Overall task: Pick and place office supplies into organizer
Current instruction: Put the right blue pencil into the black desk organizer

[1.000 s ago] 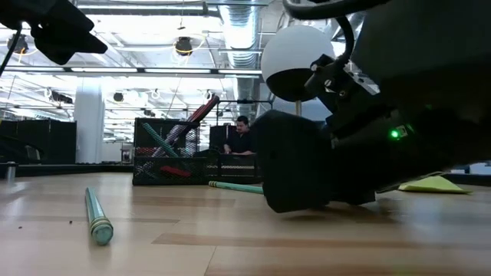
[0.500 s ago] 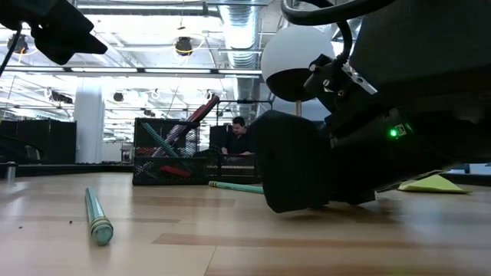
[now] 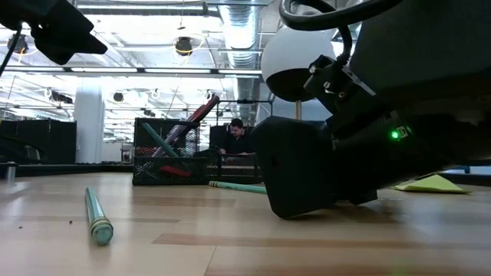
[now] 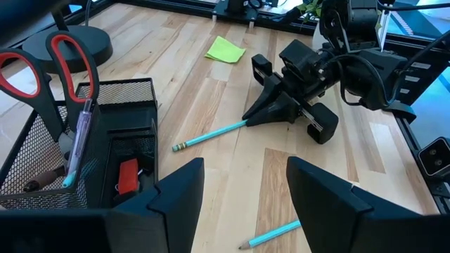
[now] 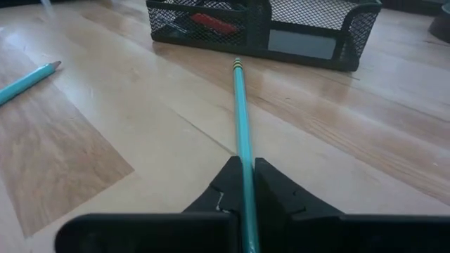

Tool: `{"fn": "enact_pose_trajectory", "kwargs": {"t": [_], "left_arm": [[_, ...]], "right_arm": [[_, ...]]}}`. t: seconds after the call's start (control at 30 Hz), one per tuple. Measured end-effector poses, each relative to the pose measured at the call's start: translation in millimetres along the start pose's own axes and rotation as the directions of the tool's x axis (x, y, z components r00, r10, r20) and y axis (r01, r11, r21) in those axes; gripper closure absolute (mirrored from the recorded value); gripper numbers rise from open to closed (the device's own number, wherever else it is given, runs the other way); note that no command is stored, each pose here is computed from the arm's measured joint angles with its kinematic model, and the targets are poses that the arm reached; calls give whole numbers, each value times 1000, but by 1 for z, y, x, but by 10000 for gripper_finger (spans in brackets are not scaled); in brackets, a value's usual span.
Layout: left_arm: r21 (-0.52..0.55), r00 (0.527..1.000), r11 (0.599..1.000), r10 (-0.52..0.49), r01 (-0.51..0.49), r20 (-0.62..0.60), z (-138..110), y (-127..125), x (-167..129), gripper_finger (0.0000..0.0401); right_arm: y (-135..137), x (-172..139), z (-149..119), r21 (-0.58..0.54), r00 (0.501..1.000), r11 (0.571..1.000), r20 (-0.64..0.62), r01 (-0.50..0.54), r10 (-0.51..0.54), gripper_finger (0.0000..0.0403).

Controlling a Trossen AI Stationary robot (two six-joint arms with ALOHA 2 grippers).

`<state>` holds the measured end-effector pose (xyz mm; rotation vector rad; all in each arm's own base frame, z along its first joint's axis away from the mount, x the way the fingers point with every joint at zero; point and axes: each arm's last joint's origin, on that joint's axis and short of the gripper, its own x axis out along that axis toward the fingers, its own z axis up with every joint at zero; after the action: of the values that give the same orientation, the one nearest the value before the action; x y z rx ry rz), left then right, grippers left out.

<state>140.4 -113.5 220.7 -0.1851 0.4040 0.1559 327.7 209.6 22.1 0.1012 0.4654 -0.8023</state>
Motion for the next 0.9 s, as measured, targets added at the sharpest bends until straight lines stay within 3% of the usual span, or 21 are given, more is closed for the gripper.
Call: {"fn": "enact_pose_trajectory", "kwargs": {"t": [0.37,0.7,0.9], "left_arm": [[0,1000,1000,0,0,0,0,0,0,202],[-6,1000,1000,-18,18,-14,0,-1,0,202],[105,1000,994,-18,19,-15,-1,0,0,202]], "right_arm": [[6,-7,-1,29,999,999,29,-15,14,393],[15,-17,14,5,999,1000,29,-20,20,394],[15,-22,21,-4,999,999,29,-33,33,391]]}}
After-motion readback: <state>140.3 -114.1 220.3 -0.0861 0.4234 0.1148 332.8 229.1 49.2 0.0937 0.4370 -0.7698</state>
